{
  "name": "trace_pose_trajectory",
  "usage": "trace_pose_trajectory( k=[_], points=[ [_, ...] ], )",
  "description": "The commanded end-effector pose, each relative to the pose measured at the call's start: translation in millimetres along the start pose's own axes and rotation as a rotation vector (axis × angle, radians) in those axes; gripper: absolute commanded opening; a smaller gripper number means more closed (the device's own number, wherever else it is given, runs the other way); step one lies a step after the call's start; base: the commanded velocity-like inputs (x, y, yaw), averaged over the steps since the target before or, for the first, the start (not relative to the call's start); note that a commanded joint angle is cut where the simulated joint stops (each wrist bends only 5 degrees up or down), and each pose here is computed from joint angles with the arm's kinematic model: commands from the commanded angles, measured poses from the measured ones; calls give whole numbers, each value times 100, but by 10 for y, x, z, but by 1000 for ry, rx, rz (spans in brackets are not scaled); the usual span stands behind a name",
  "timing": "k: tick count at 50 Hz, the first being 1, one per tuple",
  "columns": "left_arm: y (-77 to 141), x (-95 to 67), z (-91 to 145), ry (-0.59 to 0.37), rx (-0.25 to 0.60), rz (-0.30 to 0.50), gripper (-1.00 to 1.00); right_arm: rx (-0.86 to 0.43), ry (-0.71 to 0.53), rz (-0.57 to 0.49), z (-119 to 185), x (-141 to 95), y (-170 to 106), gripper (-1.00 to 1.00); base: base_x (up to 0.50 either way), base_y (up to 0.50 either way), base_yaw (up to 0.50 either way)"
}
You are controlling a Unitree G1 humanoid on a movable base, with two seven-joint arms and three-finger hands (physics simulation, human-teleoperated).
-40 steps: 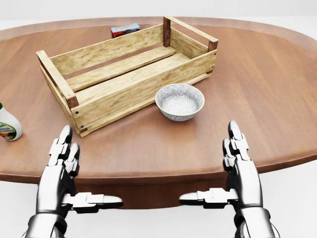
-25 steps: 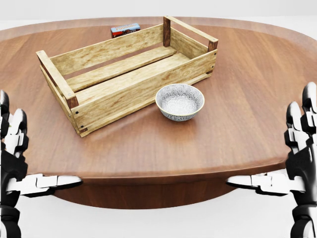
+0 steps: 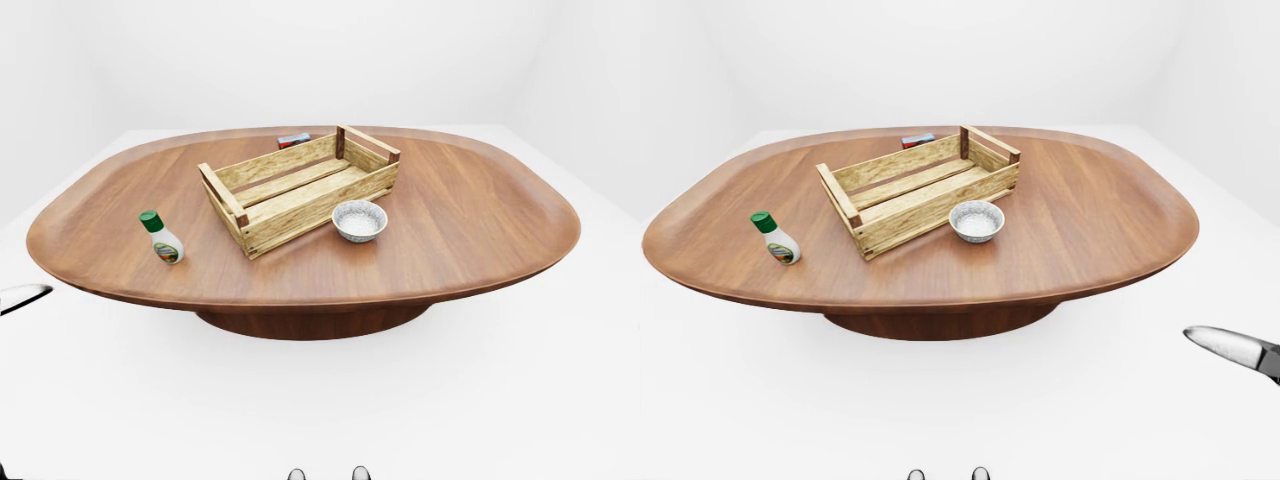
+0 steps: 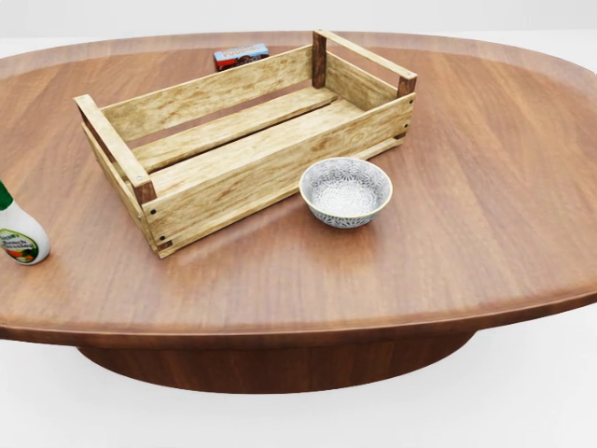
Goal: Pick up the salad dressing and put it in the tray.
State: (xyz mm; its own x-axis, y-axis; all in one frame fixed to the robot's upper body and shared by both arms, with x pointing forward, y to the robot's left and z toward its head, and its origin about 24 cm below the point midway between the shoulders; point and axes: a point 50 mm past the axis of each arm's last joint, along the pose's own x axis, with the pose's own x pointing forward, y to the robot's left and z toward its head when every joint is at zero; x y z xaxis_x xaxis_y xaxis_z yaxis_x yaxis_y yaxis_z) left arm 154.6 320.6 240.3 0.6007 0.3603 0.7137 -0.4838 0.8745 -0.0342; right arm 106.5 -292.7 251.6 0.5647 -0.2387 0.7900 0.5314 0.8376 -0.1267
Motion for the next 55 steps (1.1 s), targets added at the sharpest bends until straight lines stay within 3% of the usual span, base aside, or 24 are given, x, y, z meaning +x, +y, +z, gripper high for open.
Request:
trace_pose_trajectory(
  k=[1, 16, 24, 48, 55],
  points=[
    [560, 68, 458, -146, 90, 137, 100, -181, -129, -27, 381, 12, -228, 100, 2, 50, 0],
    [503, 60, 393, -120, 79, 128, 100, -264, -95, 46, 263, 52, 1, 100, 2, 50, 0],
    [500, 59, 425, -134, 84, 128, 100, -185, -97, 83, 262, 20, 16, 100, 9, 50, 0],
    [501, 52, 400, -122, 95, 123, 100, -225, -8, 157, 113, -12, 103, 100, 42, 36, 0],
    [509, 52, 346, -98, 98, 122, 100, -212, -37, 168, 173, -18, 124, 100, 45, 30, 0]
  ],
)
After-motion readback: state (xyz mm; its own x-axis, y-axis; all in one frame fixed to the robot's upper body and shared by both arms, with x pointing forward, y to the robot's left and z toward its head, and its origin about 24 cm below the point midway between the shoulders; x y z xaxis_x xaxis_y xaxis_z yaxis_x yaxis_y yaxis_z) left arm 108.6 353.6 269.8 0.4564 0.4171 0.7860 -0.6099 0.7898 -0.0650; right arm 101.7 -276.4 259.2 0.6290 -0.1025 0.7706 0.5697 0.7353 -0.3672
